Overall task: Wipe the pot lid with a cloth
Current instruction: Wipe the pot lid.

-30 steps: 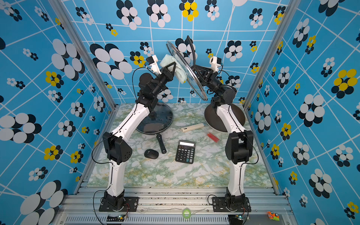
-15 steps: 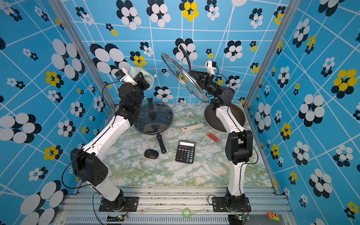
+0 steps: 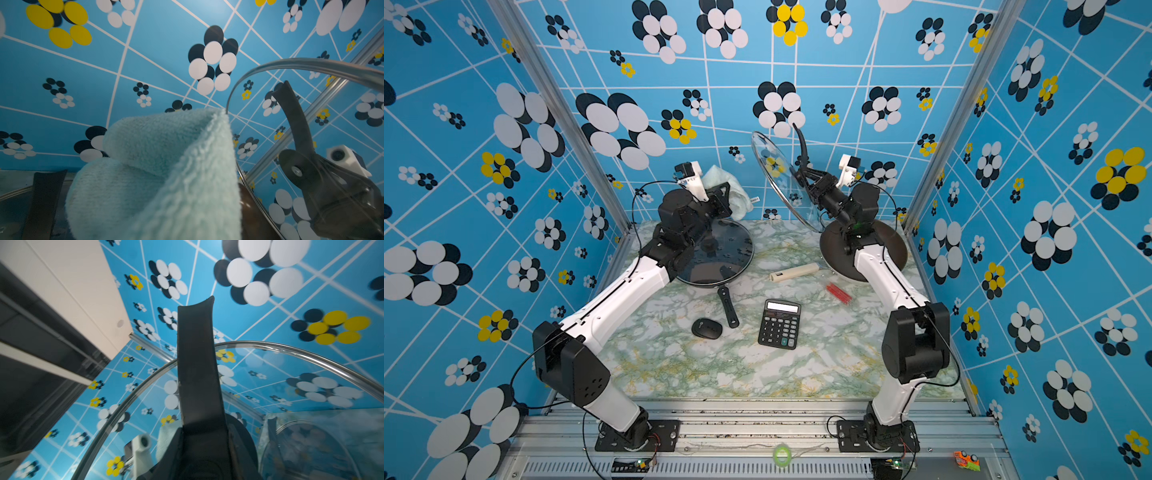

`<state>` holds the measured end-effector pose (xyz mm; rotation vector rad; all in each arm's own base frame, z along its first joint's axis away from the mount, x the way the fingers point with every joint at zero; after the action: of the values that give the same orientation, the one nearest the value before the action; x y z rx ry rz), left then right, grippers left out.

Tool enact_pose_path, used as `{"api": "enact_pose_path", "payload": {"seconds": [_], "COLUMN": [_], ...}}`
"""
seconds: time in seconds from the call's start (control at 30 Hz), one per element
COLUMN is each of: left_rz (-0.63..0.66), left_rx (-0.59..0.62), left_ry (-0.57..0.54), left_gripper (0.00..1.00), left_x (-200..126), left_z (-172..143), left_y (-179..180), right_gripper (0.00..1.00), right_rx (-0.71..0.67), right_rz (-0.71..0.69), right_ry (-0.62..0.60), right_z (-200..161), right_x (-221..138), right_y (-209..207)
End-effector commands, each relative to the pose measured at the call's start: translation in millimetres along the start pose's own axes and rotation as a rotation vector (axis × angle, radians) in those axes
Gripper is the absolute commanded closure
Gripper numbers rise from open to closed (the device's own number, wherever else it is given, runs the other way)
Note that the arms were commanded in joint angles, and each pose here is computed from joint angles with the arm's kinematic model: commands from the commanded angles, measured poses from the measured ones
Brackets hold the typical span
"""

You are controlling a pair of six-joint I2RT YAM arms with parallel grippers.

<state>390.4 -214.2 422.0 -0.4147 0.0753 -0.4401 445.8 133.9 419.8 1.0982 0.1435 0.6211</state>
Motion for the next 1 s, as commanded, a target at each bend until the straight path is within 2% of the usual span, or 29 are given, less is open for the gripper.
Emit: {"api": "enact_pose_path", "payload": {"seconds": [0.0, 0.13, 0.23, 0.33, 0.4, 0.5, 0.6, 0.77, 0.87, 0.97], "left_rz": [-0.127, -0.217, -0.304, -0.379, -0.376, -0.315, -0.176, 0.04, 0.158, 0.227], "left_rx": [0.089, 0.158, 0.193, 0.167, 0.145, 0.109, 0.113, 0.106, 0.106, 0.095], "left_ry": [0.049, 0.128, 0.181, 0.247, 0.285, 0.359, 0.423, 0.492, 0.496, 0.456], "left_gripper": [1.0, 1.0, 1.0, 1.0, 1.0, 1.0, 1.0, 1.0, 1.0, 1.0], "left_x": [-28, -38, -35, -21, -8, 16, 34, 50, 56, 57], "left_z": [2, -16, -29, -44, -58, -81, -95, -110, -110, -90], "left_y": [-36, -69, -91, -104, -106, -101, -87, -40, -6, 17], "right_gripper": [1.0, 1.0, 1.0, 1.0, 1.0, 1.0, 1.0, 1.0, 1.0, 1.0], "right_rx": [-0.319, -0.44, -0.476, -0.492, -0.52, -0.566, -0.612, -0.718, -0.784, -0.833], "right_rz": [-0.24, -0.403, -0.452, -0.464, -0.437, -0.402, -0.397, -0.434, -0.482, -0.549], "right_ry": [-0.303, -0.388, -0.432, -0.442, -0.434, -0.419, -0.411, -0.413, -0.417, -0.413], "right_z": [18, 3, -7, -14, -19, -24, -24, -21, -17, -12], "right_x": [-23, -23, -18, -12, -11, -16, -29, -58, -71, -80], "right_y": [23, 19, 18, 20, 28, 35, 40, 47, 45, 32]}}
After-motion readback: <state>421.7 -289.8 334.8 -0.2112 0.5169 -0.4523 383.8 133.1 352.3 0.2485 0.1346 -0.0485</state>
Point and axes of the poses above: each gripper's point midway between its finger pads, its own x axis out along the fingers, its own y axis along the line the jaws close on, z = x × y, the point moved 8 cm from there along -x, back along the fingers, and after that the axes turned 4 degrees about x, right-handed, at the moved point
